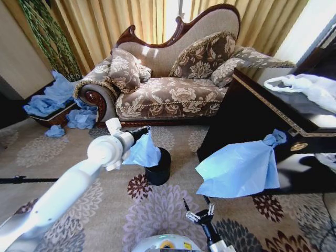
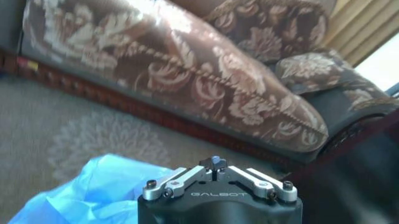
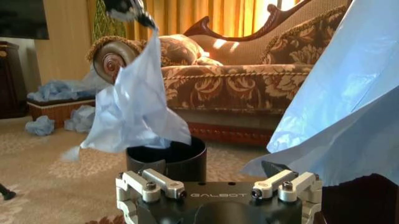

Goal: Place a garbage bag over the trash bin.

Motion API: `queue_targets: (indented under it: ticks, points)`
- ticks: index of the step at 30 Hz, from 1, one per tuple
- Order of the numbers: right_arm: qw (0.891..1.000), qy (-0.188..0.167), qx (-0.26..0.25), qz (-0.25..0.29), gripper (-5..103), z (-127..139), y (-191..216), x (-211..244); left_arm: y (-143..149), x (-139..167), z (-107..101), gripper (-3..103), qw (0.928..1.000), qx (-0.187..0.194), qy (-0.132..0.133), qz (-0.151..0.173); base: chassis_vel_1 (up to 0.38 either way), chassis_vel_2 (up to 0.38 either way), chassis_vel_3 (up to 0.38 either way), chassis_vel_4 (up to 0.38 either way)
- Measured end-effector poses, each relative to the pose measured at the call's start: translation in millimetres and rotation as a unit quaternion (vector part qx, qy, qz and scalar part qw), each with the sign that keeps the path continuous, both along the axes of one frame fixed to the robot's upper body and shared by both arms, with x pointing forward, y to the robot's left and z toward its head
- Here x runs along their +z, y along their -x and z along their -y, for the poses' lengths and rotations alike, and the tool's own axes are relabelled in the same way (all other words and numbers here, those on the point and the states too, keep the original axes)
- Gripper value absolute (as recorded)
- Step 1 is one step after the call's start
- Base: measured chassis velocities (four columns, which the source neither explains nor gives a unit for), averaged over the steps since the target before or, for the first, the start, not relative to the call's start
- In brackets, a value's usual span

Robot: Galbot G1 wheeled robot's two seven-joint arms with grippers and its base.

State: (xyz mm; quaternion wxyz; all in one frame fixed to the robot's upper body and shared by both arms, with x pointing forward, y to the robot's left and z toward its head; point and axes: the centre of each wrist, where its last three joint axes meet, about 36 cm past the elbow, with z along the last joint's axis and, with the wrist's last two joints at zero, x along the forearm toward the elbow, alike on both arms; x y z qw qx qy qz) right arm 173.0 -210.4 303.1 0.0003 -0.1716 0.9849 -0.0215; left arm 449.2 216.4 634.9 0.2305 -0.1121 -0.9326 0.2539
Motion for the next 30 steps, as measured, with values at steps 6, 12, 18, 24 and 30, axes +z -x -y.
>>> queue_targets:
  ticks: [6,12,18,24,30]
  points:
    - [1.0,-0.002,0.0,0.001,100,-1,1,-2,-35,-21,12,0,0.9991,0.01,0.031,-0.027,0.0,0.0,0.0,0.0]
    - [1.0,-0.001,-0.001,0.002,100,0,1,-3,-52,-15,34,0,0.9988,0.0,0.044,-0.02,0.0,0.0,0.0,0.0]
    - [1.0,0.003,-0.004,0.005,100,4,1,-4,-69,-15,67,0,0.9982,-0.024,0.047,-0.03,0.0,0.0,0.0,0.0]
    - [1.0,0.003,-0.01,0.008,100,10,0,-5,-67,-39,85,0,0.9968,-0.032,0.042,-0.06,0.0,0.0,0.0,0.0]
    - [1.0,0.001,-0.016,0.009,100,19,2,-7,-70,-71,94,0,0.9956,-0.024,0.029,-0.086,0.0,0.0,0.0,0.0]
